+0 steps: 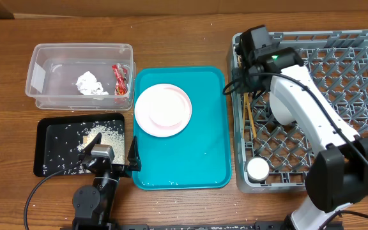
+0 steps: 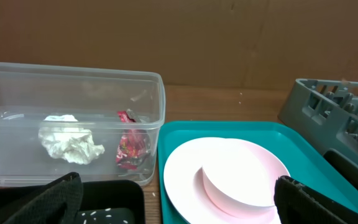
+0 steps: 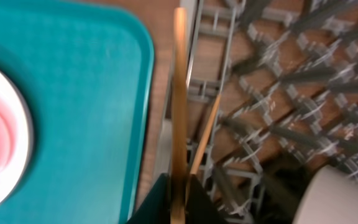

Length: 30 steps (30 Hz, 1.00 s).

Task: Sort waste into correct bins and load items into the dishwasher
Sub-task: 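Carry the chopsticks to the dish rack's left edge and release them, then grasp the rim of the pink-white plate with the right gripper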

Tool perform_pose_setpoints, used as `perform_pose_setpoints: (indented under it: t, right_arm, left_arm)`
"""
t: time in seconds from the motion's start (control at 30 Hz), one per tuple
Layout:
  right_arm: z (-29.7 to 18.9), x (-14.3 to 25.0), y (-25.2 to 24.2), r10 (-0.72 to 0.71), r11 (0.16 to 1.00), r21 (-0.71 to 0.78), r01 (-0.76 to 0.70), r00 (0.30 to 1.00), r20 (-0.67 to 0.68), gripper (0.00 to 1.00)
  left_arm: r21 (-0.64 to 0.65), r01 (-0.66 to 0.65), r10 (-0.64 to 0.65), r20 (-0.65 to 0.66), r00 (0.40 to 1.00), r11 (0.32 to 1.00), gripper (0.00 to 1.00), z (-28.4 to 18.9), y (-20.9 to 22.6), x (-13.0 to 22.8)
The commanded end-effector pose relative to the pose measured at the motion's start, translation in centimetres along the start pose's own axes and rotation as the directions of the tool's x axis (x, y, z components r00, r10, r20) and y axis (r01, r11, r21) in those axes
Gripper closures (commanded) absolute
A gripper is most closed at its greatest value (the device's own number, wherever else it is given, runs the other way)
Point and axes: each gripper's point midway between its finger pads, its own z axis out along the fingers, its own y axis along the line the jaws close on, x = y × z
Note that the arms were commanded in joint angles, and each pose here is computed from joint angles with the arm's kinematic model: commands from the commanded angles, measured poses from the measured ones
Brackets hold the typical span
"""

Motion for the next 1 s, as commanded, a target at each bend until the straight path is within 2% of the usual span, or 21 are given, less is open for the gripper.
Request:
perform_pose_setpoints:
  t: [0.0, 0.1, 0.23, 0.3, 0.5, 0.73, 0.9, 0.97]
  right_arm:
    - [-1.0, -0.7, 0.3, 0.041, 0.999, -0.01, -0.041, 0.999, 0.031, 0.63]
    - [-3.0, -1.5, 1.8, 0.101, 0.993, -0.072, -0.097, 0.993, 0.061, 0.6]
    - [-5.5, -1.7, 7.2, 0.067, 0.959, -0.281, -0.042, 0.994, 0.081, 0.59]
    - [-5.8, -1.2, 9.1, 0.075, 0.944, -0.326, -0.051, 0.995, 0.06, 0.59]
    - [-3.5, 0.8, 14.0, 0.071, 0.937, -0.341, -0.073, 0.997, -0.018, 0.59]
    - [3.2, 2.0, 14.4, 0.217, 0.966, -0.132, -0.221, 0.975, -0.038, 0.59]
    - [7.6, 3.1, 16.1, 0.205, 0.961, -0.167, -0.222, 0.972, -0.117, 0.59]
    - [8.9, 3.8, 16.8, 0.198, 0.956, -0.189, -0.225, 0.968, -0.156, 0.65]
  left_arm:
    - [0.013, -0.005, 0.005, 0.006, 1.0, 1.0, 0.0, 0.0, -0.2, 0.0]
    - [0.013, -0.005, 0.005, 0.006, 1.0, 1.0, 0.0, 0.0, -0.2, 0.0]
    - [0.013, -0.005, 0.005, 0.005, 1.0, 1.0, 0.0, 0.0, -0.2, 0.1]
    - [0.013, -0.005, 0.005, 0.006, 1.0, 1.0, 0.0, 0.0, -0.2, 0.0]
    - [0.013, -0.005, 0.005, 0.006, 1.0, 1.0, 0.0, 0.0, -0.3, 0.0]
    - [0.013, -0.005, 0.005, 0.006, 1.0, 1.0, 0.0, 0.0, -0.2, 0.0]
    - [0.013, -0.005, 0.005, 0.006, 1.0, 1.0, 0.0, 0.0, -0.2, 0.0]
    - [0.013, -0.005, 0.005, 0.006, 1.0, 1.0, 0.0, 0.0, -0.2, 0.0]
